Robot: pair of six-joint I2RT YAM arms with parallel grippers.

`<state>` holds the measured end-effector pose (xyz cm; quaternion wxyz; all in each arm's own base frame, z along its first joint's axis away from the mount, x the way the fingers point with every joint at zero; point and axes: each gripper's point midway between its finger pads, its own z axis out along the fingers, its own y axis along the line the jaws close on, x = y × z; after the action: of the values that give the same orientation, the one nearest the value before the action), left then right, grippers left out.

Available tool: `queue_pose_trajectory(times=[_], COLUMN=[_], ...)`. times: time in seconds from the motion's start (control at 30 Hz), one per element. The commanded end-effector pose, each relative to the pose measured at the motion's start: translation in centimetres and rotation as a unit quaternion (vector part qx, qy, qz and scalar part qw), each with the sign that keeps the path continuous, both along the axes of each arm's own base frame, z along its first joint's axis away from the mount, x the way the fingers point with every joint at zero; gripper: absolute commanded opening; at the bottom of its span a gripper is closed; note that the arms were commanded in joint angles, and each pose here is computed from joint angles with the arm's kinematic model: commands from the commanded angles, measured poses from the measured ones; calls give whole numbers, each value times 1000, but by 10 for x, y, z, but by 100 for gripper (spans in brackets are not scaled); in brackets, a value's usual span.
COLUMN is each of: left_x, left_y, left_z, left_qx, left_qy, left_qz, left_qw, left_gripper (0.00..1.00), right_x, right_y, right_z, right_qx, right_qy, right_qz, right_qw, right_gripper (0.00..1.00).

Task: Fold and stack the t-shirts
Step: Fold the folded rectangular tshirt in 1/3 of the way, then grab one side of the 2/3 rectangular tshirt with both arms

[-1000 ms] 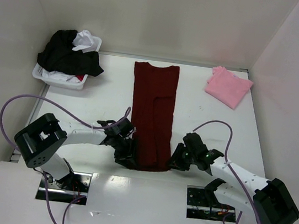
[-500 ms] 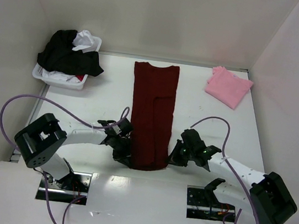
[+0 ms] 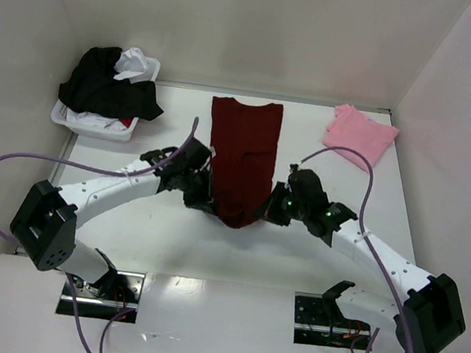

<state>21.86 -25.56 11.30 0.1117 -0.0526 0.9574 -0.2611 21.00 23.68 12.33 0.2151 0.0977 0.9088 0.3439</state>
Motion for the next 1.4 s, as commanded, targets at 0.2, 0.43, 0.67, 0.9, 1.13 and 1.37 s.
queue_pose_trajectory(times=[0.2, 0.43, 0.67, 0.9, 1.13, 1.37], left_x=[96, 171, 241, 270, 284, 217], left_y=[14, 21, 24, 39, 63, 35], left_z=[21, 4, -5, -15, 19, 8], left_qx=[45, 59, 41, 27, 16, -37], left_qy=[-84, -94, -99, -89, -125, -86], left_qz=[-26, -25, -33, -9, 17, -34], left_qw=[995, 994, 994, 996, 992, 995], left_gripper=[0, 0, 8, 89, 99, 91], right_x=[111, 181, 243, 281, 298, 238], right_y=[-16, -23, -20, -12, -41, -52], right_z=[41, 35, 25, 1, 29, 11], right_qx=[-32, -50, -47, -40, -47, -57], right_qy=[-96, -106, -106, -83, -111, -87], right_qz=[-48, -68, -67, -67, -99, -74], right_qw=[994, 991, 991, 994, 988, 992], right_gripper=[0, 0, 4, 74, 83, 68])
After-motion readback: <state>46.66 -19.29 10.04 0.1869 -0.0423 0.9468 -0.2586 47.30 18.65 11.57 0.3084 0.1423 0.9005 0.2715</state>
